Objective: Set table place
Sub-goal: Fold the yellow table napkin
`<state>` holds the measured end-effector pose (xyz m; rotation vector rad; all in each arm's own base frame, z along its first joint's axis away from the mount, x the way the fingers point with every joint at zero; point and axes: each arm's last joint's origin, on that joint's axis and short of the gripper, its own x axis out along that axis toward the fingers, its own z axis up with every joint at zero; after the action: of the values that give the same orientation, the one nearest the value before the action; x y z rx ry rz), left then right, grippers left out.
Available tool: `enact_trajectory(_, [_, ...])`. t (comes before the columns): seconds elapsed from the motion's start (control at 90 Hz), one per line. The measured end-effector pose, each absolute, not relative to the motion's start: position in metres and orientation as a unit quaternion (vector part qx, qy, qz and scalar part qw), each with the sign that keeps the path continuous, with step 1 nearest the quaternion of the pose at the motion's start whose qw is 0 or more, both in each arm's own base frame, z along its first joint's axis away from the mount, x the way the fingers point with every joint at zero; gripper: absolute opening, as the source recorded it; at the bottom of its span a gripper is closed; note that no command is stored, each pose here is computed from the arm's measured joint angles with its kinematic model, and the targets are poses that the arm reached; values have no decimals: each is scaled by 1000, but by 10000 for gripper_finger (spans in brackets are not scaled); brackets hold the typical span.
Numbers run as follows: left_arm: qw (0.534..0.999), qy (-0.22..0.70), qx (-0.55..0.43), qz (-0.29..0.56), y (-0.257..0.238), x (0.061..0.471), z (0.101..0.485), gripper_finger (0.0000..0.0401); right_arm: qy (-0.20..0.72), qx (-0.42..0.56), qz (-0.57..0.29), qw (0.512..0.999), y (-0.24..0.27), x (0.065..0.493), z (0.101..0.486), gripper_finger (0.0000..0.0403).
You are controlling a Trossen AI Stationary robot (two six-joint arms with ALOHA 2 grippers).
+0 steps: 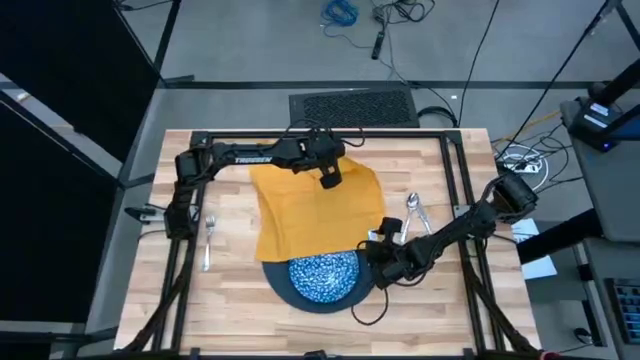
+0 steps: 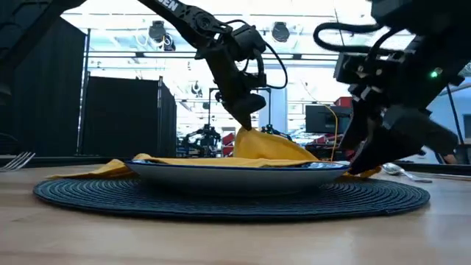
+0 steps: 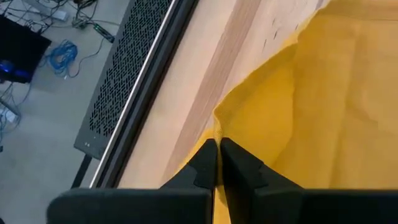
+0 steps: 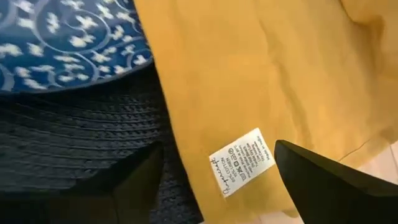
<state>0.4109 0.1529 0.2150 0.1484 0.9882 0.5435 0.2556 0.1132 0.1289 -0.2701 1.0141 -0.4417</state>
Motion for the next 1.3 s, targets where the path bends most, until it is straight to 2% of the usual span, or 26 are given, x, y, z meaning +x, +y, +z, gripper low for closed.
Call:
enact_trajectory(0.2, [840, 473, 70, 256, 152, 410, 214, 0, 486, -127, -225, 835, 107, 259, 123, 292])
enact_trajectory(0.333, [839, 475, 70, 255, 152, 410, 214, 0, 487, -122, -232, 833, 104, 261, 122, 258])
enact_trajectory(0.478, [837, 480, 70, 253, 151, 409, 213, 0, 488, -121, -235, 832, 102, 261, 122, 187])
enact_trajectory(0.7, [837, 481, 70, 253, 151, 409, 213, 0, 493, -126, -234, 829, 101, 260, 122, 34])
enact_trajectory(0.744, [837, 481, 70, 253, 151, 409, 213, 0, 497, -130, -234, 826, 101, 259, 121, 14])
enact_trajectory(1.0, [845, 460, 77, 263, 152, 409, 223, 0, 523, -180, -273, 787, 97, 258, 138, 1])
enact_trajectory(1.3, [883, 364, 81, 286, 145, 390, 291, 0, 513, -283, -326, 742, 98, 269, 194, 0])
